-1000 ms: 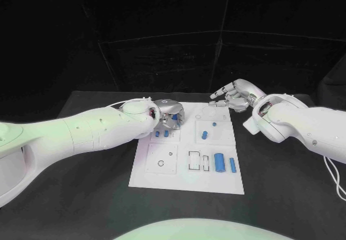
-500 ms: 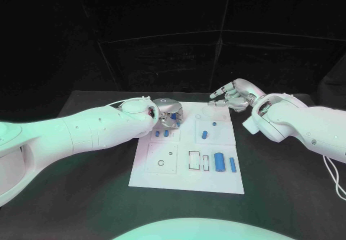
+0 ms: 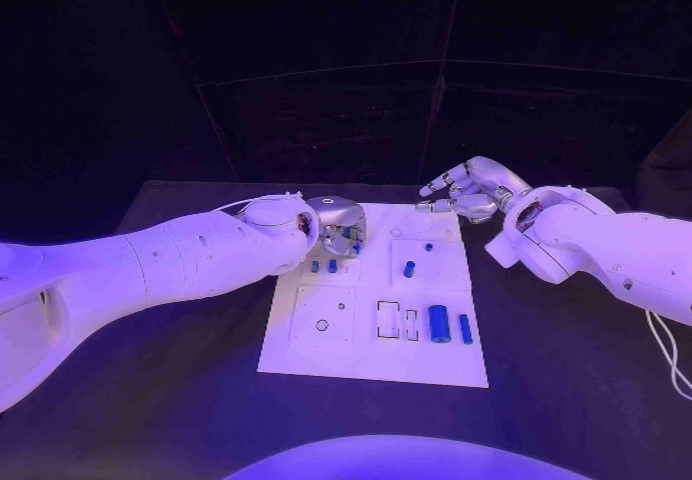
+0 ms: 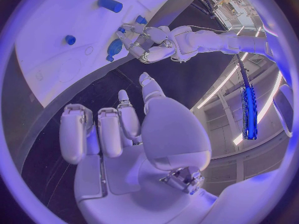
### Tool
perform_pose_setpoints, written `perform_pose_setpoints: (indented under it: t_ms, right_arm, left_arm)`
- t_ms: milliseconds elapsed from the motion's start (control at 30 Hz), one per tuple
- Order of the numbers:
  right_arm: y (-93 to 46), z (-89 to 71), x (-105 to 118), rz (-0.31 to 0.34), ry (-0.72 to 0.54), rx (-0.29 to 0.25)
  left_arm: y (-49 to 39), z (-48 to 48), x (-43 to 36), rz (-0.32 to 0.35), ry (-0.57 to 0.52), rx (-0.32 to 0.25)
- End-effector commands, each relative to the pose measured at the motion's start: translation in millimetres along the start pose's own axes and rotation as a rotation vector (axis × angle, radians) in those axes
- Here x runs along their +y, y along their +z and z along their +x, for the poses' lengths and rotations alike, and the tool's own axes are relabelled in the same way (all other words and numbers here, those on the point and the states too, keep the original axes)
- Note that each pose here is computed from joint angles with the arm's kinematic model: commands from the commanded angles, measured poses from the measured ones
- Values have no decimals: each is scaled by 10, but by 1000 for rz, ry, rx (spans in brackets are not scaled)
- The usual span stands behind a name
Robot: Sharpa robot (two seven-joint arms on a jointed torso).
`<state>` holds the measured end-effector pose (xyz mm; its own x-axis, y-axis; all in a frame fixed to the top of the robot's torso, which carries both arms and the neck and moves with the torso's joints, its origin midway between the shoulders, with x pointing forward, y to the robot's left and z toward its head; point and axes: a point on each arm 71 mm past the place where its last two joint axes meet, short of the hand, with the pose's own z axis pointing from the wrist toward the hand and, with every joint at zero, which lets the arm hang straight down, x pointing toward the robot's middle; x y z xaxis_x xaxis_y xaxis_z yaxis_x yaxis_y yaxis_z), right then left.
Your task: Assemble the parts on the task board
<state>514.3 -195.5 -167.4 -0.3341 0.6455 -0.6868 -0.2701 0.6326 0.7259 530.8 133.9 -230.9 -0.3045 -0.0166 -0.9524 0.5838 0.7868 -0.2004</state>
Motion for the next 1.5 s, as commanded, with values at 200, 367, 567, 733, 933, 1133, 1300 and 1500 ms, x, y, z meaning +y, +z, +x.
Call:
perform_pose_setpoints:
  t_ms: [200,367,567,733,933,1133,1300,1500]
  right_arm:
    - [2,-8,11,-8,0,2]
    - [3,-13,5,-7,0,1]
    - [2,-19,-3,-4,-1,0]
    - [0,-26,-11,-2,-2,-1]
    - [-1,-30,-17,0,-2,-2]
    - [-2,-33,-21,1,-2,-3]
    - [-3,-34,-22,1,-2,-3]
    - [-2,-33,-21,1,-2,-3]
  left_arm:
    - [-34,-63,-12,14,-22,-53]
    - [-67,-219,-10,12,-61,-105]
    - [-167,-314,58,-7,-109,-114]
    - [-276,-325,164,-36,-135,-96]
    - [-398,-305,300,-74,-157,-59]
    - [-472,-279,399,-104,-164,-37]
    - [-484,-268,441,-116,-166,-31]
    - [-463,-258,439,-119,-178,-27]
